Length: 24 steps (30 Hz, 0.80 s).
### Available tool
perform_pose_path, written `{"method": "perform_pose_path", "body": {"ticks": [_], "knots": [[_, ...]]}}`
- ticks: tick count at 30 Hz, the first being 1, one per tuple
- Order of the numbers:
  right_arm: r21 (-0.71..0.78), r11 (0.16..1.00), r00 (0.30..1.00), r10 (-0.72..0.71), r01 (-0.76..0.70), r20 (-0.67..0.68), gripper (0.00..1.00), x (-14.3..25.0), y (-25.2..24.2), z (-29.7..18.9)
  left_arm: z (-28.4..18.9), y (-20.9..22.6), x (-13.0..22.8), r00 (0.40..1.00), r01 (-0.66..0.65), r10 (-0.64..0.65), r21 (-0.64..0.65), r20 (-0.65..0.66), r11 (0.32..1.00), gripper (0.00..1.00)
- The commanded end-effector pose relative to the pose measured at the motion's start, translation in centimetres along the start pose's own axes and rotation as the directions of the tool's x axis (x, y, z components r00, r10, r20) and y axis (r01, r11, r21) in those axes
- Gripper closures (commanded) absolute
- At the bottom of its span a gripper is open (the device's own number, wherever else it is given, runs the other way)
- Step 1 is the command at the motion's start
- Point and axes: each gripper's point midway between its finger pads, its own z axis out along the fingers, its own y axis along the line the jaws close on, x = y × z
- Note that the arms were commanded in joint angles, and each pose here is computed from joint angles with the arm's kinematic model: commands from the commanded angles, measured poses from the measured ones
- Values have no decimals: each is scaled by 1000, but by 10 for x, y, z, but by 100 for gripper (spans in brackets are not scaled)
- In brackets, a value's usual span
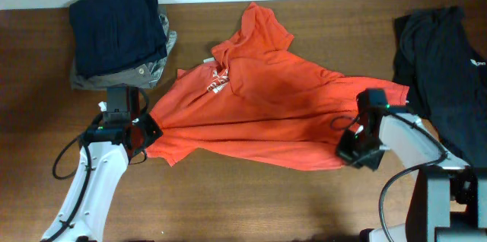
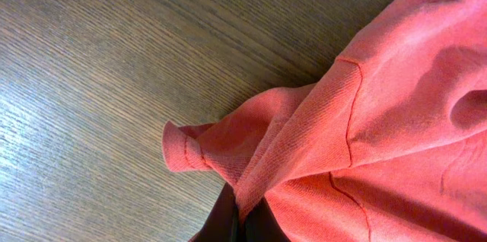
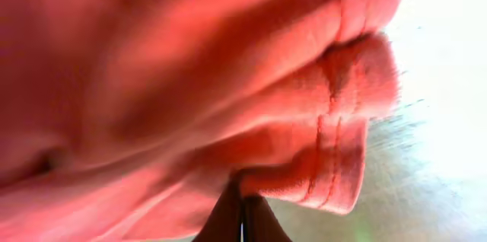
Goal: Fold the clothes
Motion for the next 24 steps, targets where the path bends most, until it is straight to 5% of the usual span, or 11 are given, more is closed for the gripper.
{"method": "perform_pose_path", "body": {"ticks": [1, 10, 18, 24], "knots": [[-43, 999, 997, -4, 7, 80, 96, -28, 22, -36, -8, 0, -11, 999, -12, 12, -5, 40, 1000, 100], [-161, 986, 957, 3, 45, 288, 85, -85, 60, -80, -8, 0, -11, 999, -11, 12, -4, 40, 1000, 100], [-120, 993, 977, 11, 15, 214, 90, -96, 61, -36, -8, 0, -11, 999, -12, 12, -4, 40, 1000, 100], [-105, 994, 972, -1, 27, 234, 84, -88, 51, -68, -8, 0, -11, 999, -12, 12, -5, 40, 1000, 99]]}}
